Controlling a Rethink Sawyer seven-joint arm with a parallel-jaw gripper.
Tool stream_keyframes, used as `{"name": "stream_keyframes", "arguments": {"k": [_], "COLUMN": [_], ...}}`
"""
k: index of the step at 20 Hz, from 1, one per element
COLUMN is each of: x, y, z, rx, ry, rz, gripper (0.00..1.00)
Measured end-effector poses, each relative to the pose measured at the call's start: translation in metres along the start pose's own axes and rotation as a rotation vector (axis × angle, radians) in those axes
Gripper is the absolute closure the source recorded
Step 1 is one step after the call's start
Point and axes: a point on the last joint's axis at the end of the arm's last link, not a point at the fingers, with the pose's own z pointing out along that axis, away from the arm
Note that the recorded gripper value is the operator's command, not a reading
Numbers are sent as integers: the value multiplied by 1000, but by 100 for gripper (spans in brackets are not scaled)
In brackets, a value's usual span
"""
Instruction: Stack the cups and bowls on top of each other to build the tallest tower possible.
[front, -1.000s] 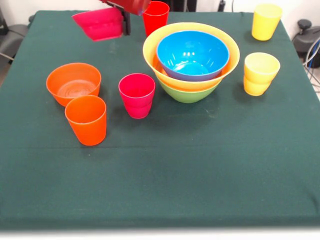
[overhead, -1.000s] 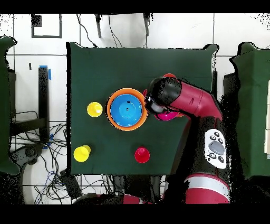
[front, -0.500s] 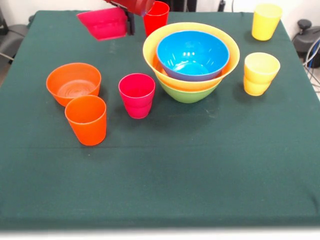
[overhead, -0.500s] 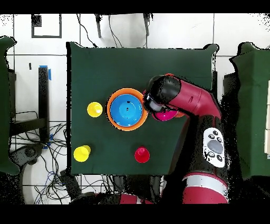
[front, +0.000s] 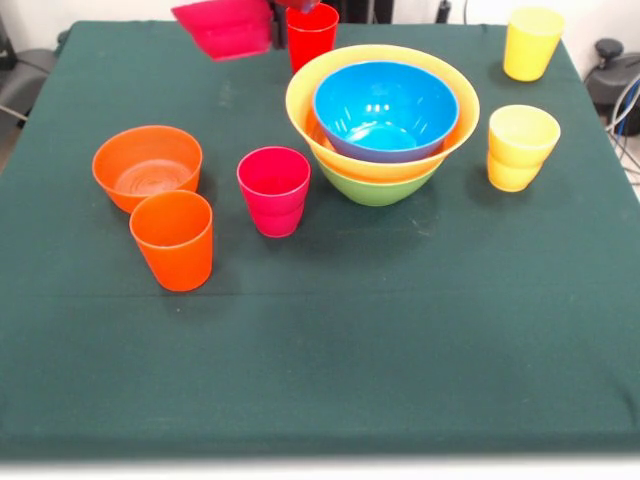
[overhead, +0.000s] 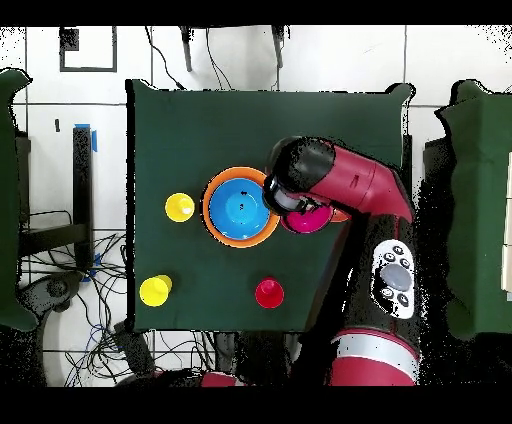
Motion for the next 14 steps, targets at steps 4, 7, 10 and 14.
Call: {"name": "stream_keyframes", "arguments": {"k": [4, 7, 10, 14], "x": [-6, -10, -14, -20], "y": [19, 30, 38, 48], "z": [-11, -18, -23, -28], "rx": [-15, -25, -35, -51], "ry": [-9, -25, -40, -53], "rz": [18, 32, 44, 60], "gripper": [100, 100, 100, 100]}}
